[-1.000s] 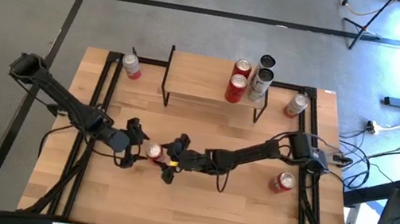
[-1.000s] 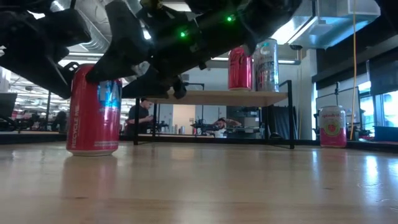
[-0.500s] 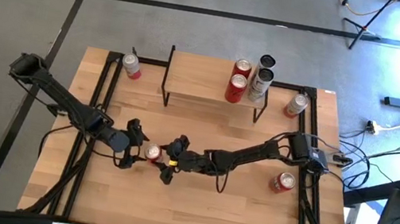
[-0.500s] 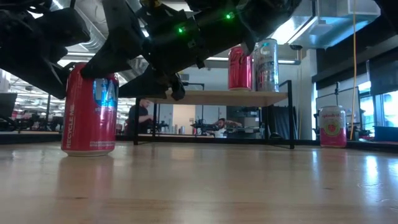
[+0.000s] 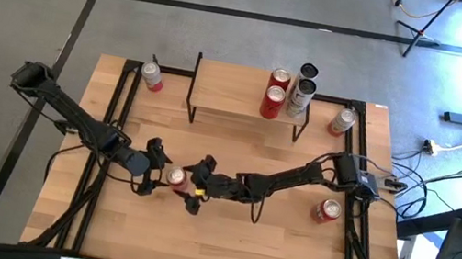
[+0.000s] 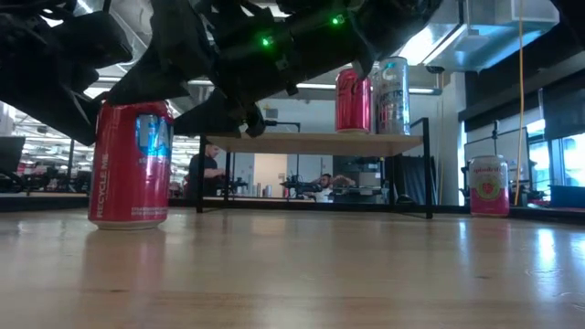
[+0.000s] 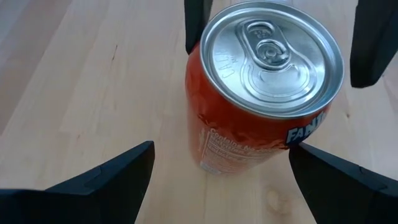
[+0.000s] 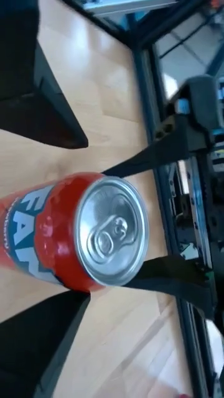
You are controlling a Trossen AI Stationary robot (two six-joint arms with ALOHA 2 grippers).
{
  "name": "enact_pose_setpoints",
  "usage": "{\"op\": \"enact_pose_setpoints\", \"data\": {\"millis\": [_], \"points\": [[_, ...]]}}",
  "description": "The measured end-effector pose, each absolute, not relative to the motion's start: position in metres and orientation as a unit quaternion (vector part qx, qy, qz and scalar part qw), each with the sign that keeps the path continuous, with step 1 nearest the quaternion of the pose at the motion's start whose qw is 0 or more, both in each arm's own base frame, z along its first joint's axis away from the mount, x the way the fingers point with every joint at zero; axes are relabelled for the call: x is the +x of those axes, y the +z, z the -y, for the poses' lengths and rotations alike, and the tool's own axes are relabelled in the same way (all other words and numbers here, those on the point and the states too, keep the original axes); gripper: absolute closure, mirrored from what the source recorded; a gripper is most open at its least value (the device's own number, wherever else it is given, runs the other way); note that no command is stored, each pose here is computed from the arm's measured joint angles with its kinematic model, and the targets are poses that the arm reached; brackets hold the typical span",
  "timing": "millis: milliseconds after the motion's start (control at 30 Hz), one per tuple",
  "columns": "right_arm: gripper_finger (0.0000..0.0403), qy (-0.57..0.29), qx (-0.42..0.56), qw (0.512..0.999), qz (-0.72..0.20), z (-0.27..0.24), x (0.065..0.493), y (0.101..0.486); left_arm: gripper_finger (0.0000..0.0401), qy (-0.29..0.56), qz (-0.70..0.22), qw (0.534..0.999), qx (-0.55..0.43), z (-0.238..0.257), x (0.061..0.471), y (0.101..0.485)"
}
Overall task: Place canned beverage on shelf
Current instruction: Put the left red soda can on the shelf
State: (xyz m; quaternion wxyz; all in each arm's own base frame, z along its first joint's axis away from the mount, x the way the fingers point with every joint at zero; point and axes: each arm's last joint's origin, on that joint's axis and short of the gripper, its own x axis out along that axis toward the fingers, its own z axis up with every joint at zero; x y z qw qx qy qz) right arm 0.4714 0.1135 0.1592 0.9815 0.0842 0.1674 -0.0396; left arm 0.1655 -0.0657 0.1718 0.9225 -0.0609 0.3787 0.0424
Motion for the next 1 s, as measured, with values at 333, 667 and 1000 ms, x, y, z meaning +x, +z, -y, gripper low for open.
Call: {"op": "enact_pose_setpoints", "data": {"millis": [333,667,1000], "points": [[0.0063,-0.058,0.105,0.978,-0.170,-0.101,0.474,0.156,0.0044,0.012,-0.362,0.931,-0.035,0.068,0.169,0.175],[0.0063,-0.052,0.112,0.978,-0.168,-0.084,0.478,0.157,0.0044,0.016,-0.360,0.933,-0.024,0.067,0.169,0.175],[0.0063,-0.026,0.122,0.981,-0.151,-0.084,0.484,0.139,0.0044,0.021,-0.353,0.935,-0.025,0.065,0.171,0.176]]}}
